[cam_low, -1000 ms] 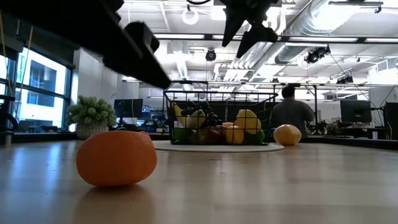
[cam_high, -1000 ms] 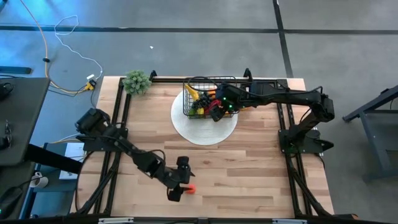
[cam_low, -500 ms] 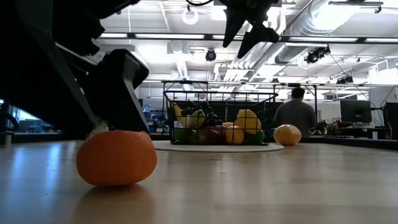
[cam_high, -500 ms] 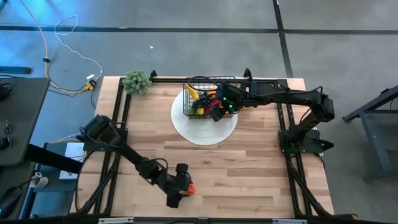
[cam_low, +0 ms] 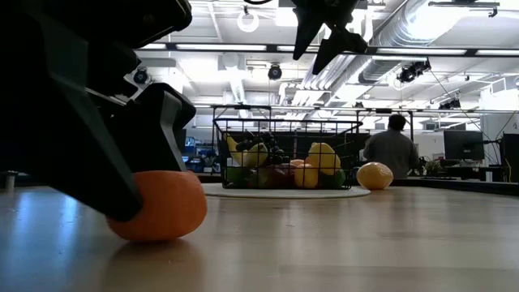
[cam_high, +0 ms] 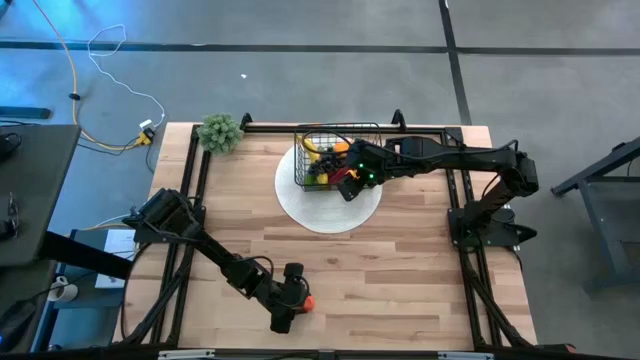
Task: Build produce basket
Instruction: Put the orange into the black wire basket
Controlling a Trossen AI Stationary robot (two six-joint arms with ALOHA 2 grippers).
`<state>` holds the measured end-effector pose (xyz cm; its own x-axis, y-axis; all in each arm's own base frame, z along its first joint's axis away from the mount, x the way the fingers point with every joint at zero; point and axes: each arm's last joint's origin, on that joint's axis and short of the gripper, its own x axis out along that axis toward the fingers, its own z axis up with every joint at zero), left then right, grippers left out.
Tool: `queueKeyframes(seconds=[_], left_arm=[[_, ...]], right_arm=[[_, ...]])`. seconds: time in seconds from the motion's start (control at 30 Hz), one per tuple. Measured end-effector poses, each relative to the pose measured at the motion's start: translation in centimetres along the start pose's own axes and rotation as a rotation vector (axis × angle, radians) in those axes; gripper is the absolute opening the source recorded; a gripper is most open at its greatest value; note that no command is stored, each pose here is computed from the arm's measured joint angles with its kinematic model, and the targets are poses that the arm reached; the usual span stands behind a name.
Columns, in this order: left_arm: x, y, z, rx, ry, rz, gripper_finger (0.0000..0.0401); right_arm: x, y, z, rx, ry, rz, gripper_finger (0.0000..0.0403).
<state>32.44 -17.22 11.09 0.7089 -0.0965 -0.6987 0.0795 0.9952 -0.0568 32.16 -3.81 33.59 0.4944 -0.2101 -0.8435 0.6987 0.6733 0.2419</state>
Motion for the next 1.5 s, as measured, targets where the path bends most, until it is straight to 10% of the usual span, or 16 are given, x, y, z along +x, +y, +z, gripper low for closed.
queueKeyframes(seconds=[0.23, 0.67, 1.5], left_arm=[[0.0, 0.2, 0.1, 0.012, -0.005, 0.011, 0.0134], [-1.0, 3.3, 2.5, -0.125, -0.063, 0.076, 0.0129], [-10.3, 22.6, 9.5, -0.267, -0.38, 0.478, 0.0124]], right_arm=[[-0.1, -0.1, -0.5, 0.001, 0.007, -0.054, 0.0238], [0.1, -2.0, 0.2, 0.016, -0.023, -0.21, 0.0238], [0.5, -10.7, 5.9, -0.117, -0.049, -0.354, 0.0238]])
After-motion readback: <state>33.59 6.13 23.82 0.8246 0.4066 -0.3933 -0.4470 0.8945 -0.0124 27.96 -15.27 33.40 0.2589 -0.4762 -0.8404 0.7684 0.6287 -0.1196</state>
